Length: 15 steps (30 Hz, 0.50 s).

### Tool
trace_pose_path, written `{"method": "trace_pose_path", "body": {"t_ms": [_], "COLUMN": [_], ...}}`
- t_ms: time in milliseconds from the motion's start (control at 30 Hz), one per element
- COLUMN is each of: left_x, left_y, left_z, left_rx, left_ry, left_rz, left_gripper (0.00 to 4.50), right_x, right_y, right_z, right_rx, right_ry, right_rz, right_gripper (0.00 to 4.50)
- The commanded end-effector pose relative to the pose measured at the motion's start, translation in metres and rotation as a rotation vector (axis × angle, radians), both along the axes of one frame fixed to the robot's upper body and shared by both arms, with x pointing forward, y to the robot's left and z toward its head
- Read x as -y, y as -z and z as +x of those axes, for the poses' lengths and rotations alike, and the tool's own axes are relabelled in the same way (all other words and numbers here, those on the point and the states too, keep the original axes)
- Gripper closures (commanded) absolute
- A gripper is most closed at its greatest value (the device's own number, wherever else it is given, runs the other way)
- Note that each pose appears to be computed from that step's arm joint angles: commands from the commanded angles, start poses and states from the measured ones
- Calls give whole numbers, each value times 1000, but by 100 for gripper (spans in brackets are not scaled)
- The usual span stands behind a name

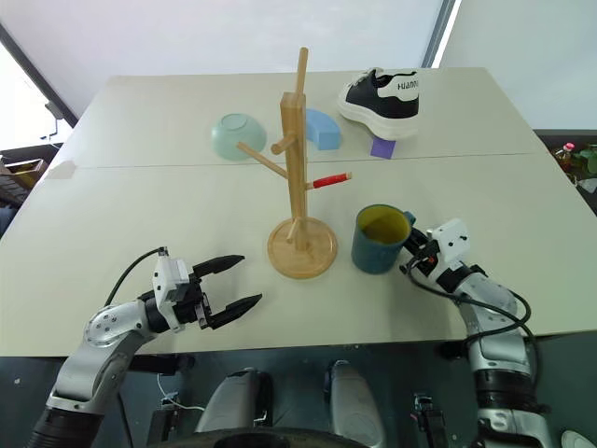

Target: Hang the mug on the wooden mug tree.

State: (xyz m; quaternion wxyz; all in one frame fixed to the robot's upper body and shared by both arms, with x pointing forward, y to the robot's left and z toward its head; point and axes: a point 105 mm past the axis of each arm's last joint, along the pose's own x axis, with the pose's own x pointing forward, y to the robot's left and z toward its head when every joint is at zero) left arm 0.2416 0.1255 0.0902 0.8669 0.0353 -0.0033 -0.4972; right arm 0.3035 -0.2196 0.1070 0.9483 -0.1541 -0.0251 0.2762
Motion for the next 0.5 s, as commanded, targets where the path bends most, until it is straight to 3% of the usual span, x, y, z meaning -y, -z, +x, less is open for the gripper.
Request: {"method": "trace_pose_path", "body": {"t_ms": [33,233,500], "left_x": [0,7,19], "left_y": [-13,-19,-48], "left_z": [0,2,8], "left_rx": [43,37,42], "left_ry": [17,70,139], "left_rz": [4,-12,-114], "left_gripper": [0,0,0], "right_x": [-26,-37,-47], "right_y": [-39,-89,-122], "right_z": [-22,-26,-16], "right_rx": [127,216,275], "right_ry": [-174,-223,-308], "right_rz": [-218,-270,-349], "right_gripper": [446,446,446]}}
